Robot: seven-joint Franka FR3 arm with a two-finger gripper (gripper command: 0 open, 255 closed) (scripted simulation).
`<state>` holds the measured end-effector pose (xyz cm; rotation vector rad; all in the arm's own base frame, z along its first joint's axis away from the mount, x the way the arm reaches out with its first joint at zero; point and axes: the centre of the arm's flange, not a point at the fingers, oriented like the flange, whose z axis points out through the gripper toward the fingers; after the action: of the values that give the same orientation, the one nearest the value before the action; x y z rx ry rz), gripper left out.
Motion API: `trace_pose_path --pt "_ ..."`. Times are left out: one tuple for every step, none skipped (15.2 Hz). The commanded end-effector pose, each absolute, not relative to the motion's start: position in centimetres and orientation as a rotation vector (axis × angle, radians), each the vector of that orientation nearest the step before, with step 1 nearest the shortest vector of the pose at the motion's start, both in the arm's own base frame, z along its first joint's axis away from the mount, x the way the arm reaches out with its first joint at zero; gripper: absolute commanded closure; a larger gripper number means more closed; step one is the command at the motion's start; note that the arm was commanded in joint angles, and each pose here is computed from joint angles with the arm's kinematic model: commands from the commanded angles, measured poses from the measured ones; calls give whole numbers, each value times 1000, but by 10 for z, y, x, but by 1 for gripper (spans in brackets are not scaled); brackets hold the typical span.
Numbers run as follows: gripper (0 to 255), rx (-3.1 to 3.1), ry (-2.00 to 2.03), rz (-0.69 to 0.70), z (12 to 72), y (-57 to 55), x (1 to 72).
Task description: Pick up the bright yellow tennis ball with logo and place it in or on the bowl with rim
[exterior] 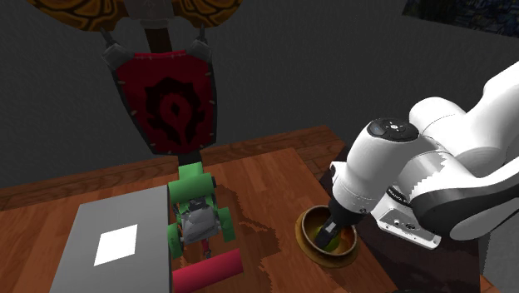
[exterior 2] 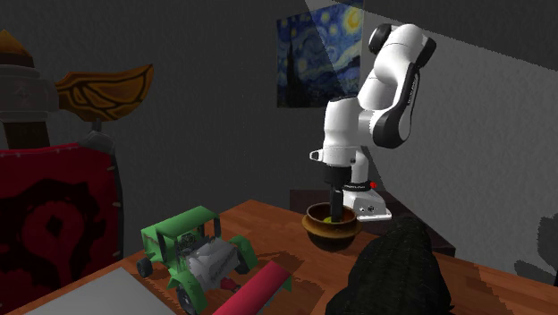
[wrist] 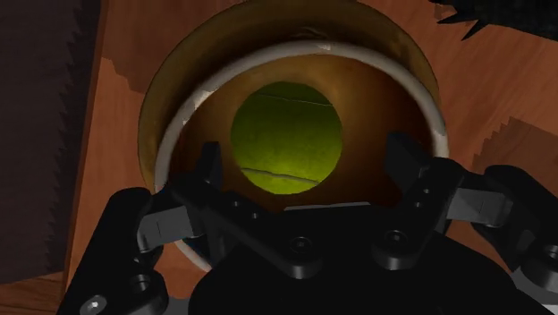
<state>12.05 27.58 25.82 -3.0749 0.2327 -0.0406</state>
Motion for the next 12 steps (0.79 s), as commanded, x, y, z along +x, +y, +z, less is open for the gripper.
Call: trace_pose_path --pt "0 -3082 236 -32 245 274 121" --pt "0 -3082 236 -32 239 275 122" --pt "0 -3082 236 -32 231 275 122" --pt "0 -3082 236 -32 231 275 122" --pt "0 -3082 236 -32 231 275 122" --pt "0 -3082 236 -32 231 275 122" --pt "0 -3082 236 -32 231 275 122" --pt "0 -3082 236 -32 231 275 122" --pt "0 -3082 236 -32 231 275 122" --pt "0 -3082 236 -32 231 275 122" --pt "0 -3082 236 -32 231 275 122" --pt "255 -3081 235 -31 227 275 125"
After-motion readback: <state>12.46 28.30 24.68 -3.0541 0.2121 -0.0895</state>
